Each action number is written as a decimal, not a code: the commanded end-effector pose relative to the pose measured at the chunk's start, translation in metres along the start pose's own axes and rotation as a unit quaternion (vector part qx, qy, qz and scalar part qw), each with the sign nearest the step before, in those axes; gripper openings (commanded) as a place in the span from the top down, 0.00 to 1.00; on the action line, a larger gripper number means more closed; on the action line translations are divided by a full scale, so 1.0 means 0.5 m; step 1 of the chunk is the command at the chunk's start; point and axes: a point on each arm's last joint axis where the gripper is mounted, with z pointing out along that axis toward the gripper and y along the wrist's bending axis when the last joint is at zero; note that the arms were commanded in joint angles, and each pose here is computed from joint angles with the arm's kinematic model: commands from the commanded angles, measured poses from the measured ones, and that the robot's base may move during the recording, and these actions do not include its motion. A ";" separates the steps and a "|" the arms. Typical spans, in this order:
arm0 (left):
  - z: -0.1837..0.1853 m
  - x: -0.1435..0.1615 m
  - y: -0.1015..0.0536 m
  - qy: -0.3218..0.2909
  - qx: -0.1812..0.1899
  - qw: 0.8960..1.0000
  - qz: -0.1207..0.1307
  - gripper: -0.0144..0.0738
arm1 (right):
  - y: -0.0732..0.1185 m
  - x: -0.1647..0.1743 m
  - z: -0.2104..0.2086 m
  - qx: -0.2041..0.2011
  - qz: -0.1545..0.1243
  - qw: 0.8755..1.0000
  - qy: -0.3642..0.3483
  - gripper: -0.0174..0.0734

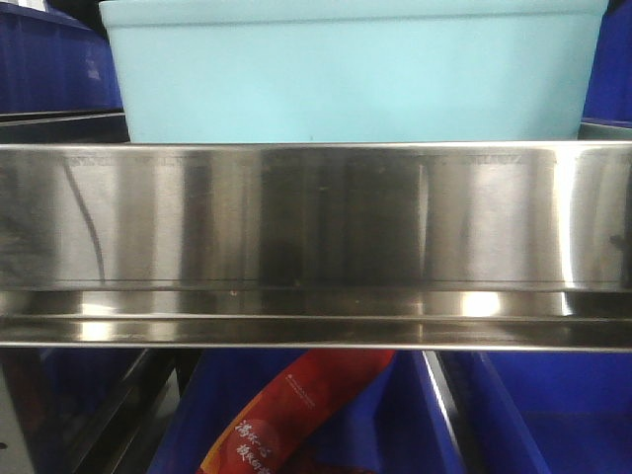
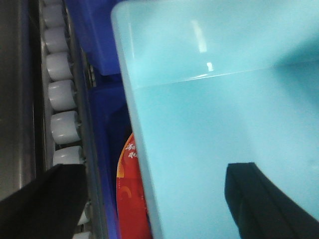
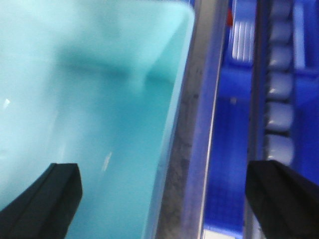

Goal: Fetch blue bin and place on conveyor start
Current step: 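Close both grippers on opposite walls of the light teal bin, then lift the teal bin with both grippers and pull it off the shelf, then hold the teal bin in both grippers while the base drives to the conveyor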

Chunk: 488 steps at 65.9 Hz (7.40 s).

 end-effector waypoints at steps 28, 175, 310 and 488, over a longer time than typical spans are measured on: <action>0.016 0.011 0.004 0.036 -0.006 0.999 -0.004 0.93 | 0.002 0.001 0.068 -0.015 0.015 0.999 0.034 0.99; -0.337 0.037 -0.044 -0.073 0.044 0.996 0.021 0.96 | 0.039 0.040 -0.296 -0.034 -0.012 0.988 -0.152 0.97; -0.337 0.037 -0.044 -0.074 0.044 0.996 0.021 0.96 | 0.039 0.040 -0.296 -0.034 -0.012 0.988 -0.152 0.97; -0.353 -0.012 -0.052 -0.215 0.067 0.974 0.016 0.96 | 0.039 0.040 -0.296 -0.034 -0.012 0.988 -0.152 0.97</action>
